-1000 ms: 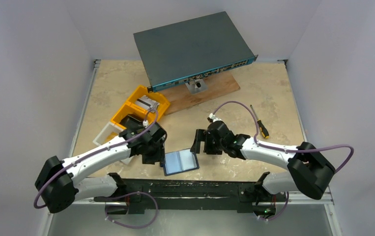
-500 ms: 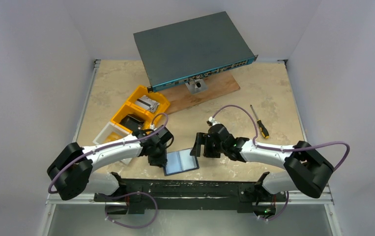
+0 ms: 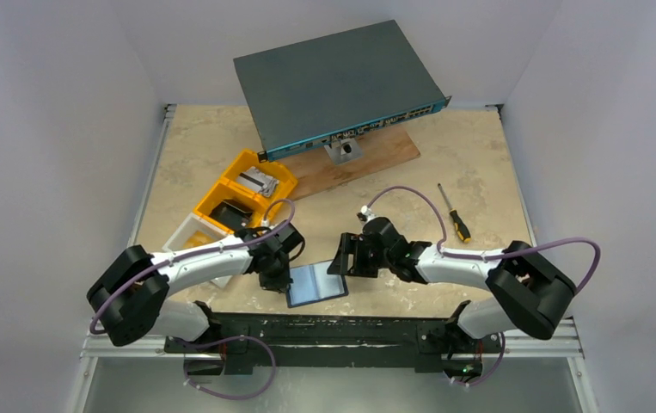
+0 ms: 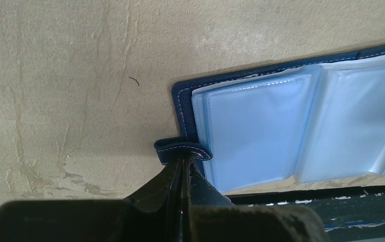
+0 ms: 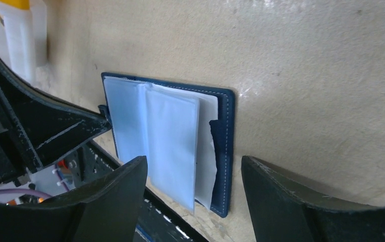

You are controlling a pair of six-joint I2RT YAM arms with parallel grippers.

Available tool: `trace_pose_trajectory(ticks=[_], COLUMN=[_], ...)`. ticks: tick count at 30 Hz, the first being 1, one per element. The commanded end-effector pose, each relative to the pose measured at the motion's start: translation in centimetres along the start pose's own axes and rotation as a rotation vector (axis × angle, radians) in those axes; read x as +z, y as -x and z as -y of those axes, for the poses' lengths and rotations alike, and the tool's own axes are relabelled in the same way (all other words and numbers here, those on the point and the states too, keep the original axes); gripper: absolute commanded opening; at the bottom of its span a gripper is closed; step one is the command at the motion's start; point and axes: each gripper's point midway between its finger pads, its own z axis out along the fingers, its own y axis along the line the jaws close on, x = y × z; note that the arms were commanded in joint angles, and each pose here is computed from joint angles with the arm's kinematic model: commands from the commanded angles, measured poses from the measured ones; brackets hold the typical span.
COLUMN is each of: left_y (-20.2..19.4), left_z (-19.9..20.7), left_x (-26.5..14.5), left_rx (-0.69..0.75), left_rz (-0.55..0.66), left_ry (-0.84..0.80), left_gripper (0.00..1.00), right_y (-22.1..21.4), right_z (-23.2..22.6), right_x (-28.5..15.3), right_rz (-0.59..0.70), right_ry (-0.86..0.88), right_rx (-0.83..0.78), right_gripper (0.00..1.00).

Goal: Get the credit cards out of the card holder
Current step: Close the card holder at the center of the board.

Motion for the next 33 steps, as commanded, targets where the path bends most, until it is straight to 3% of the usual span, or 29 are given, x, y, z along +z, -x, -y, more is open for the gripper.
trace_pose_trajectory(ticks=[1, 10, 23, 33], left_y=[0.0, 0.1, 0.3, 0.5], left_z=[0.6, 1.4, 2.5, 4.0], left_x=[2.5, 3.2, 3.7, 3.3], left_rx=[-0.005, 0.005, 0.013, 0.038], left_rz=[-0.006, -0.035, -0.042, -0.041], left_ry=[-0.004, 0.000, -0.029, -0.086], left_gripper=[0.00, 0.00, 0.00, 0.00], right_y=[-2.2, -1.8, -0.8, 0.4], right_z=[0.2, -1.0, -5.7, -7.7], right_x=[0.4, -0.4, -3.0, -3.7], right_rz=[-0.085, -0.087, -0.087, -0.064], right_ry=[0.036, 0.104, 0.353, 0.420], right_rx=[0.029, 0.093, 0.166, 0.187], right_gripper=[0.70, 0.70, 0.70, 0.70])
